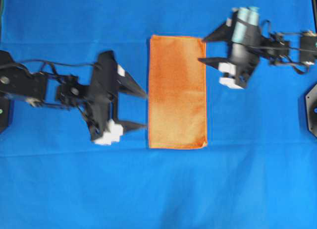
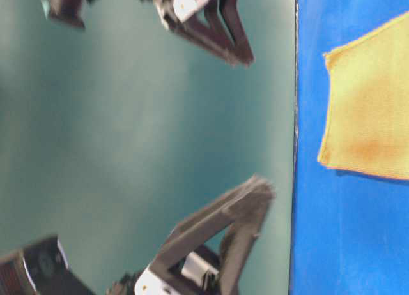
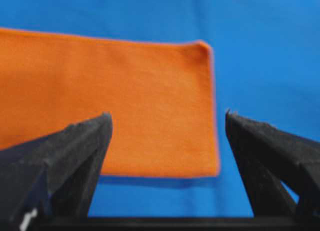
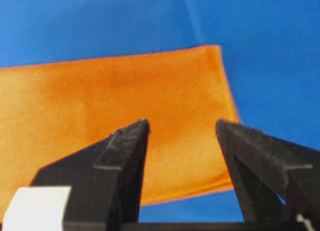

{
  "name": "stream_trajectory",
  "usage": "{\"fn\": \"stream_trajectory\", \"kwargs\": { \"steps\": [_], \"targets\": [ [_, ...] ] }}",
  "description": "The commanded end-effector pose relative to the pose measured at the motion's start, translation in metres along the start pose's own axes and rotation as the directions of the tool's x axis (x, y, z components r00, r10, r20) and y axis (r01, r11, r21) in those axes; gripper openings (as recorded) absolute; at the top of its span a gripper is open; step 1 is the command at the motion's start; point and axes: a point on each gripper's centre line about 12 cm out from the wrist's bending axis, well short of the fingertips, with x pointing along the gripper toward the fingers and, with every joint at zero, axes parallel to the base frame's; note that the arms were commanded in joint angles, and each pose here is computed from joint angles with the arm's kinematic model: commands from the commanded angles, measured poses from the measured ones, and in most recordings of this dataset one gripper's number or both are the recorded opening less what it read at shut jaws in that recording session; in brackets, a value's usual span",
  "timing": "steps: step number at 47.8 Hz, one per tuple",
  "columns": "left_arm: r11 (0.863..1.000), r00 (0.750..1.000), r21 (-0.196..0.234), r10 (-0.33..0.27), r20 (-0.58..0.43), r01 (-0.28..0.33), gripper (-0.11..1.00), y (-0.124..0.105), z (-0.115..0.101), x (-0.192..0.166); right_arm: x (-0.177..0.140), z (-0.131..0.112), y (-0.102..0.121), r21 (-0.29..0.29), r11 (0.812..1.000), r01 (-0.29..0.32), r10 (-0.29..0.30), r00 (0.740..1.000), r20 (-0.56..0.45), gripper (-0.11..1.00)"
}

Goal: Fold the orange towel.
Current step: 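Retract both open grippers to the sides of the table, then move both grippers to the top corners of the towel strip and grasp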

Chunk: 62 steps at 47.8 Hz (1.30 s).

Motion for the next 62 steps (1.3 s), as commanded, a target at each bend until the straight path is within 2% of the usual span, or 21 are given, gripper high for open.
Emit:
{"fn": "stream_trajectory", "kwargs": {
  "steps": [1,5,15,24,40,49,56,62],
  "targets": [
    [1.0,0.994,-0.012,0.024,0.104,-0.022,0.89,0.012,0.007,-0.021,-0.022,0.005,0.008,0.021,0.999,-0.031,0.03,0.996,0.088,0.6],
    [0.999,0.986,-0.02,0.047,0.158,-0.044,0.89,0.022,0.002,-0.037,-0.035,-0.001,0.014,0.042,0.997,-0.059,0.053,0.99,0.128,0.6],
    [0.997,0.963,0.013,0.072,0.261,-0.078,0.89,0.032,-0.019,-0.067,-0.056,-0.021,0.025,0.096,0.987,-0.126,0.106,0.975,0.194,0.6],
    [0.997,0.962,0.013,0.074,0.262,-0.08,0.89,0.033,-0.029,-0.069,-0.056,-0.029,0.029,0.111,0.981,-0.157,0.132,0.97,0.207,0.6],
    [0.996,0.962,0.019,0.074,0.262,-0.082,0.89,0.033,-0.026,-0.065,-0.055,-0.028,0.029,0.108,0.982,-0.157,0.132,0.969,0.208,0.6],
    [0.995,0.961,0.011,0.097,0.258,-0.103,0.89,0.04,-0.018,-0.054,-0.052,-0.018,0.016,0.131,0.986,-0.108,0.08,0.976,0.202,0.59],
    [0.99,0.959,0.013,0.135,0.249,-0.143,0.89,0.055,-0.003,-0.036,-0.04,-0.012,-0.003,0.152,0.988,-0.026,0.004,0.99,0.143,0.59],
    [0.979,0.953,0.026,0.192,0.233,-0.204,0.89,0.078,0.008,-0.02,-0.023,-0.014,-0.023,0.161,0.986,0.043,-0.056,0.996,0.074,0.59]
  ]
}}
